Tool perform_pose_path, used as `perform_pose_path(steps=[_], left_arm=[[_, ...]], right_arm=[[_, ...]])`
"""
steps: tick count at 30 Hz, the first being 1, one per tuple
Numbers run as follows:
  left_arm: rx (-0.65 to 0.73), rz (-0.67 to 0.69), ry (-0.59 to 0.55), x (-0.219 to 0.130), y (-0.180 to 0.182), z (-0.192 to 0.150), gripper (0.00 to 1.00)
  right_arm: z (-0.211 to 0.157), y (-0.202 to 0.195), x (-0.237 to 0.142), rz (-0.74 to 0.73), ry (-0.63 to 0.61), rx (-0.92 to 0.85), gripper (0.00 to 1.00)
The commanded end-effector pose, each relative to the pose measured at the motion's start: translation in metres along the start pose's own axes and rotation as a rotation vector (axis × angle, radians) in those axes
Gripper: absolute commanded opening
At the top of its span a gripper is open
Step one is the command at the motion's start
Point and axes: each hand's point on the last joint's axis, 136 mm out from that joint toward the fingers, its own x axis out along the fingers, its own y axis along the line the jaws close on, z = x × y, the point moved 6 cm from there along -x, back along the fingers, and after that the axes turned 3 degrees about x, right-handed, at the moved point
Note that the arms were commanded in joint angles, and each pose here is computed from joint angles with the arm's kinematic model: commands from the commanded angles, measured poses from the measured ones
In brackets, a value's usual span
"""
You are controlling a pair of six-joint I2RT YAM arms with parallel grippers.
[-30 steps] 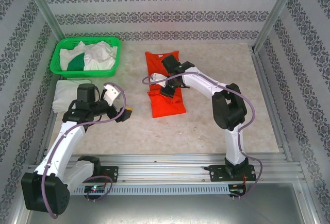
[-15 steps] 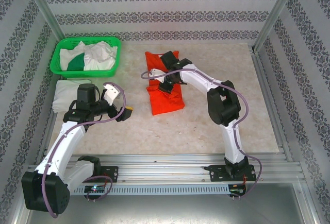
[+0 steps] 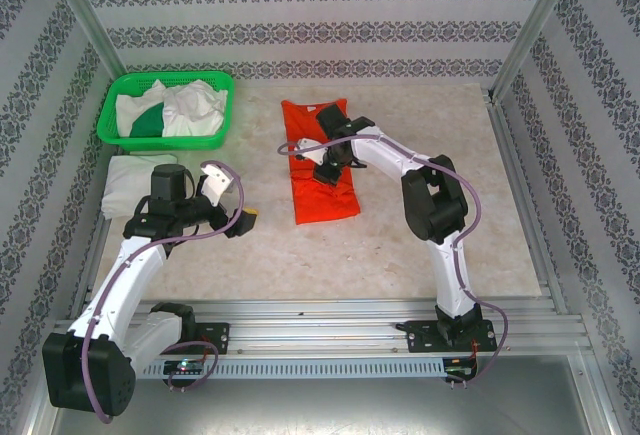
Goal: Fold and stack the t-shirts
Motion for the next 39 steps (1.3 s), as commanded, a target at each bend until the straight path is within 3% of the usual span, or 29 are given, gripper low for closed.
perform_pose_path(steps=[1, 21, 25, 28, 31, 35, 39], left_arm=[[0.022, -0.016, -0.039, 0.002, -0.001, 0.005, 1.0], [0.033, -0.003, -0.027, -0.001, -0.002, 0.003, 1.0], [0.031, -0.007, -0.027, 0.0, -0.002, 0.003, 1.0], [0.023, -0.015, -0.03, 0.001, -0.002, 0.003, 1.0], [0.024, -0.009, -0.045, 0.005, -0.002, 0.005, 1.0], [0.064, -0.012, -0.047, 0.013, -0.006, 0.009, 1.0], [0.063, -0.031, -0.041, 0.024, -0.006, 0.01, 1.0]], right_arm=[[0.002, -0.001, -0.018, -0.024, -0.02, -0.012, 0.0], [0.017, -0.014, 0.001, -0.027, -0.021, 0.0, 0.01], [0.019, -0.016, 0.0, -0.039, -0.028, 0.005, 0.15], [0.025, -0.021, -0.013, -0.087, -0.067, 0.025, 0.55], [0.033, -0.028, -0.034, -0.18, -0.154, 0.067, 0.73], [0.033, -0.034, -0.065, -0.309, -0.253, 0.159, 0.82], [0.017, -0.012, -0.063, -0.244, -0.26, 0.153, 0.84]])
